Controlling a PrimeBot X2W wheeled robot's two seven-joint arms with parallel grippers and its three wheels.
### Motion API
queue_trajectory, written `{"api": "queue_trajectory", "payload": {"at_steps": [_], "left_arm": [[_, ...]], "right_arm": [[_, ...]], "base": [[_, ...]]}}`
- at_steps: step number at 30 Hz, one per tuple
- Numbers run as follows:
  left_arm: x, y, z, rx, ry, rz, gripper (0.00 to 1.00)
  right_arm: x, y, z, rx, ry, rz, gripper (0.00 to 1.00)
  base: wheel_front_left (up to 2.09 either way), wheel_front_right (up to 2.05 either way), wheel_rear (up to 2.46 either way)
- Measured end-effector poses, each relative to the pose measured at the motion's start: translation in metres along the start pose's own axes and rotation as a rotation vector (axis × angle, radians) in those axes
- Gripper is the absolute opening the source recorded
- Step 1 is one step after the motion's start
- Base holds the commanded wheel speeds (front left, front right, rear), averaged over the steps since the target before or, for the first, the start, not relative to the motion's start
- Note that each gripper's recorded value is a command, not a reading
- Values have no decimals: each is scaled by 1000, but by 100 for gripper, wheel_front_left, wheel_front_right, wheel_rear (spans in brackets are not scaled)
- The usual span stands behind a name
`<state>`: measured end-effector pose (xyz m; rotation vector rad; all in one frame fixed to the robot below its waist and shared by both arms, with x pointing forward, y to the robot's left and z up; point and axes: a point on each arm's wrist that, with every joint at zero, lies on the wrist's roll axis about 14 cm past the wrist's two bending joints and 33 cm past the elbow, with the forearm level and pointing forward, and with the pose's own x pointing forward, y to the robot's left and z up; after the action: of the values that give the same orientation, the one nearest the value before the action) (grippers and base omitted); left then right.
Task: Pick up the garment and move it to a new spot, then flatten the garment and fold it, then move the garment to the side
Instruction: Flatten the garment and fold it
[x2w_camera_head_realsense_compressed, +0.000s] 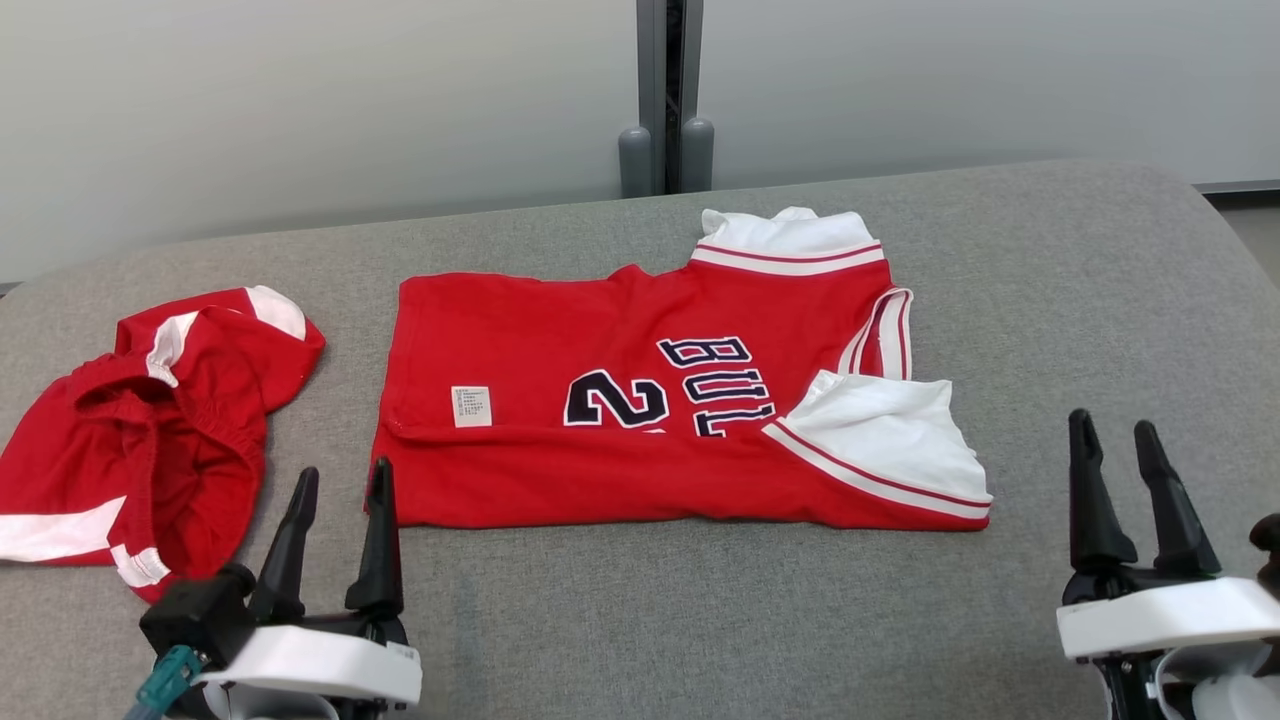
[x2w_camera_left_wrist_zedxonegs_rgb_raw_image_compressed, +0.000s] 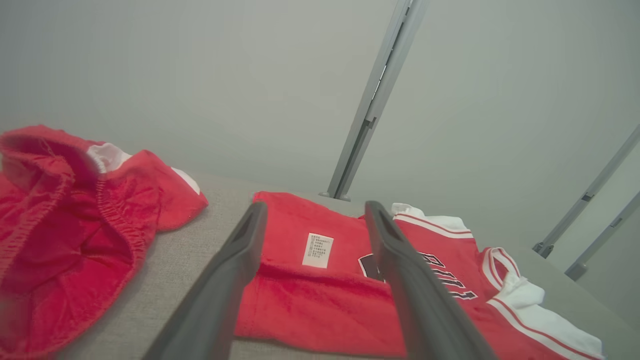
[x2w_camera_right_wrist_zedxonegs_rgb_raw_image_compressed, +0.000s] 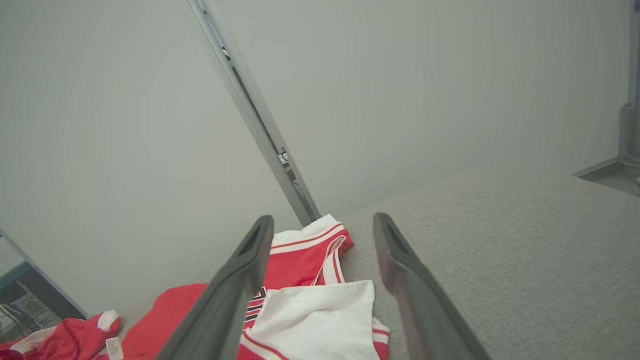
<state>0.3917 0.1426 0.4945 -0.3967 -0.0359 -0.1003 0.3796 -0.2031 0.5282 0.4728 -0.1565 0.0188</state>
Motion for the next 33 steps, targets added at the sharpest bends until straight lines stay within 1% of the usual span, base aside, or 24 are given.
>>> {"api": "queue_trajectory", "payload": {"at_steps": [7,11,24,28,32,33], "left_arm": [[-13,-8,-17,37,54,-24,100],[-16,-12,-24,58,77,-35,100],[-19,-7,-37,69,118,-15,100],[-15,-4,-52,92,165,-14,100],[7,-6,-63,149,202,-56,100],[7,-6,-63,149,202,-56,100]], "right_arm": [[-11,-1,-12,-87,36,-5,100],[-14,-2,-18,-118,54,-8,100],[-17,-4,-28,-139,88,-15,100],[-9,-12,-31,-155,101,-29,100],[16,-21,-31,-180,124,-32,100],[16,-21,-31,-180,124,-32,100]], "base": [[0,0,0],[0,0,0],[0,0,0],[0,0,0],[0,0,0],[0,0,0]]}}
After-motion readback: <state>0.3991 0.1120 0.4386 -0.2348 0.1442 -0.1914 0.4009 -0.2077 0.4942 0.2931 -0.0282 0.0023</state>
